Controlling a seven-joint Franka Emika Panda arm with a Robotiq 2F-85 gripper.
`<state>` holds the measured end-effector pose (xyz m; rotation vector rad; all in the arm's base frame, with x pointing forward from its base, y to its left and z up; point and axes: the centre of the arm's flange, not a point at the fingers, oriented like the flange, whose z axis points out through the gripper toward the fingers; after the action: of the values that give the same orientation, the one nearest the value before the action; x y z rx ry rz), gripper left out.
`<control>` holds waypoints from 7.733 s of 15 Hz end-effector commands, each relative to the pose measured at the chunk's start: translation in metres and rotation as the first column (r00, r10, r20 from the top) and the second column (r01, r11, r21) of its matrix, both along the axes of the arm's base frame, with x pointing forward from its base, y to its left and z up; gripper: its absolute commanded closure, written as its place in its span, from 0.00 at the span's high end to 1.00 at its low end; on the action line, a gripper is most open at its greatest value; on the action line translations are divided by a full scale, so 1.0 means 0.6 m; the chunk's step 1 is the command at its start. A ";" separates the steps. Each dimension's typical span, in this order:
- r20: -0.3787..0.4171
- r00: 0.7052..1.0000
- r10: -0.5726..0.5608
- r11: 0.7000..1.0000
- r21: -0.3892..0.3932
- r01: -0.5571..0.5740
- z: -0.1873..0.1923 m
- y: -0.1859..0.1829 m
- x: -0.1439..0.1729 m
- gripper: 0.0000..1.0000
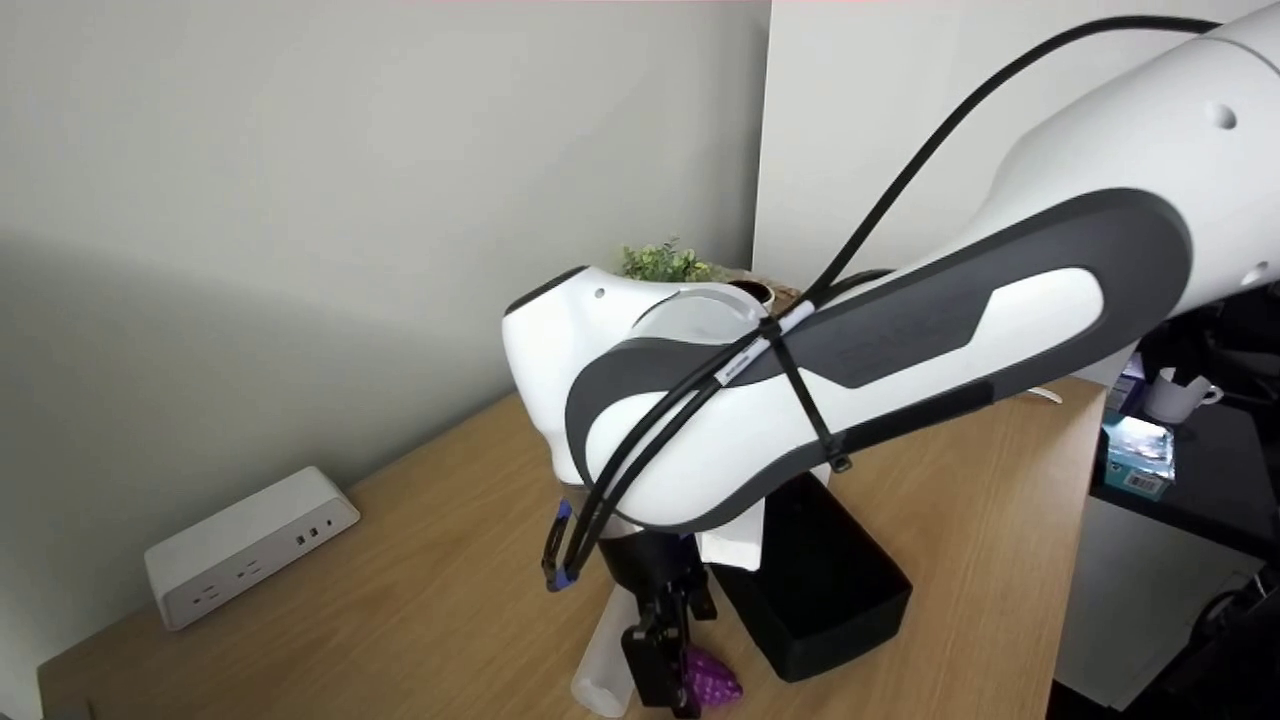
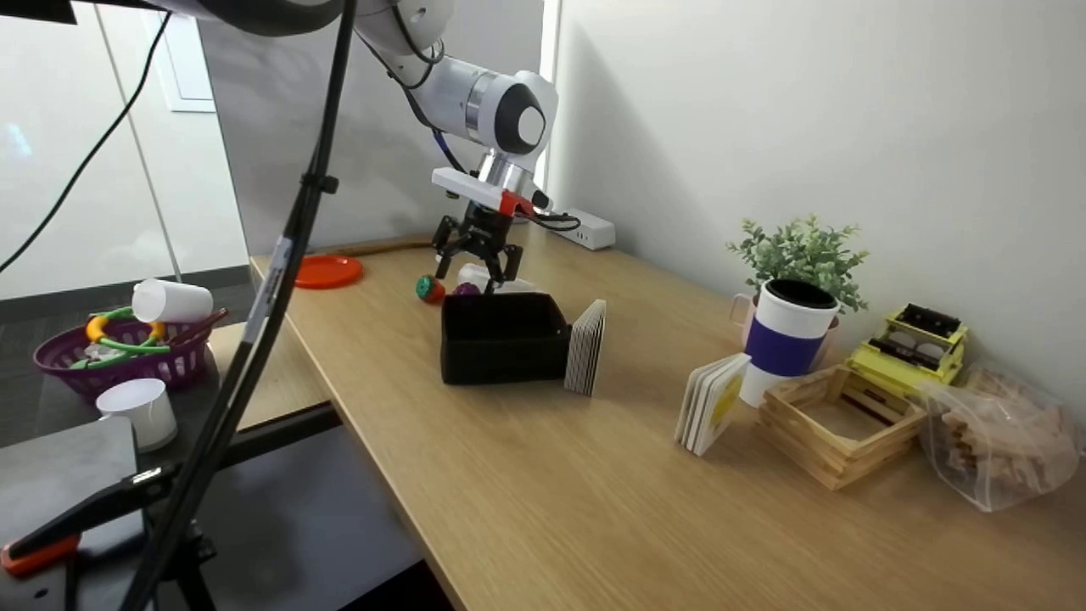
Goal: Put the grape and strawberry toys in the black box
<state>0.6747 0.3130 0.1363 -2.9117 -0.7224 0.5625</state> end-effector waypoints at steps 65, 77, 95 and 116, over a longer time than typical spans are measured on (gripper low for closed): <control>0.017 0.899 -0.437 0.899 -0.038 0.437 0.027 -0.205 -0.136 0.19; 0.088 0.928 -0.361 0.927 -0.080 0.368 0.088 -0.140 -0.160 1.00; 0.234 0.971 -0.052 0.998 -0.023 0.059 0.173 0.046 -0.128 1.00; 0.088 0.990 0.107 0.990 0.082 -0.114 0.012 0.126 -0.007 1.00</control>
<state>0.6434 0.3717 0.1487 -2.8823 -0.8943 0.3987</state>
